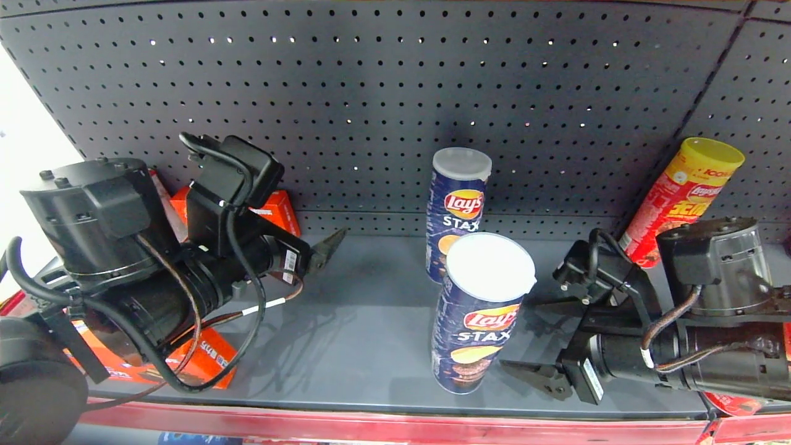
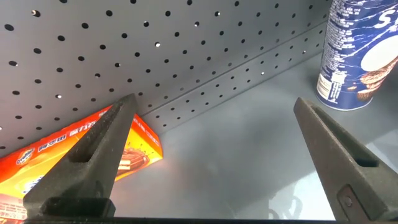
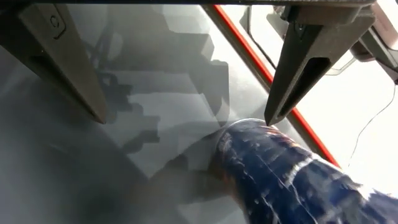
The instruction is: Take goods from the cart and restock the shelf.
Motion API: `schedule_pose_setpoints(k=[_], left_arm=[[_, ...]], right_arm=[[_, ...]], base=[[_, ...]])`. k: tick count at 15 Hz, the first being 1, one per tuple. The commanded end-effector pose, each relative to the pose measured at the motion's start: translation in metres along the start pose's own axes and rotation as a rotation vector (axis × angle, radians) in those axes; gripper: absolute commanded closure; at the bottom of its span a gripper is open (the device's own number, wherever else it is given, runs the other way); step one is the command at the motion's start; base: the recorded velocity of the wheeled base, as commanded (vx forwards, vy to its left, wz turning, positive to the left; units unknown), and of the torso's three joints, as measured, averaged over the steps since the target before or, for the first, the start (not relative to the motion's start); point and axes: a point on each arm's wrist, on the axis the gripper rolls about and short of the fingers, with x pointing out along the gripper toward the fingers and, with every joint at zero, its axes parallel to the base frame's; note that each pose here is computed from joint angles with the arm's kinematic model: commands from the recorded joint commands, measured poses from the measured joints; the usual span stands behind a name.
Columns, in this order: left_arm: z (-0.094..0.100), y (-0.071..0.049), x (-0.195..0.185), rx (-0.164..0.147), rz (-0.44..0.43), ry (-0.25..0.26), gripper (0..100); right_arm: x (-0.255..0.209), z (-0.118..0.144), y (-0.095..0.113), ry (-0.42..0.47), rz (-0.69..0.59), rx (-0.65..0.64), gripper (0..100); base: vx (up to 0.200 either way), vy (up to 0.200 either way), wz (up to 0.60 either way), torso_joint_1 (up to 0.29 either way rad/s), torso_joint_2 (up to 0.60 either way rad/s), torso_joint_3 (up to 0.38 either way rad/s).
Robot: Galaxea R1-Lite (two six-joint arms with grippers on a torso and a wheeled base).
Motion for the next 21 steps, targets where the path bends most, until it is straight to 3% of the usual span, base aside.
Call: schedule_pose_setpoints(k=[1, 16, 21], left_arm=[[0.000, 0.000, 0.001, 0.000, 0.001, 0.001, 0], [-0.001, -0.001, 0.001, 0.002, -0.002, 0.003, 0], [-0.002, -0.001, -0.001, 0.004, -0.005, 0.007, 0]], right_arm=[[-0.001, 0.000, -0.007, -0.003, -0.023, 0.010, 0], [0.010, 0.005, -0.001, 0.001, 0.002, -0.002, 0], [-0.017, 0.015, -0.017, -0.099, -0.087, 0.023, 0]], base=[[0.000, 0.000, 0.00, 0.000, 0.00, 0.000], [0.000, 0.000, 0.00, 0.000, 0.00, 0.000], [0.000, 0.000, 0.00, 0.000, 0.00, 0.000]])
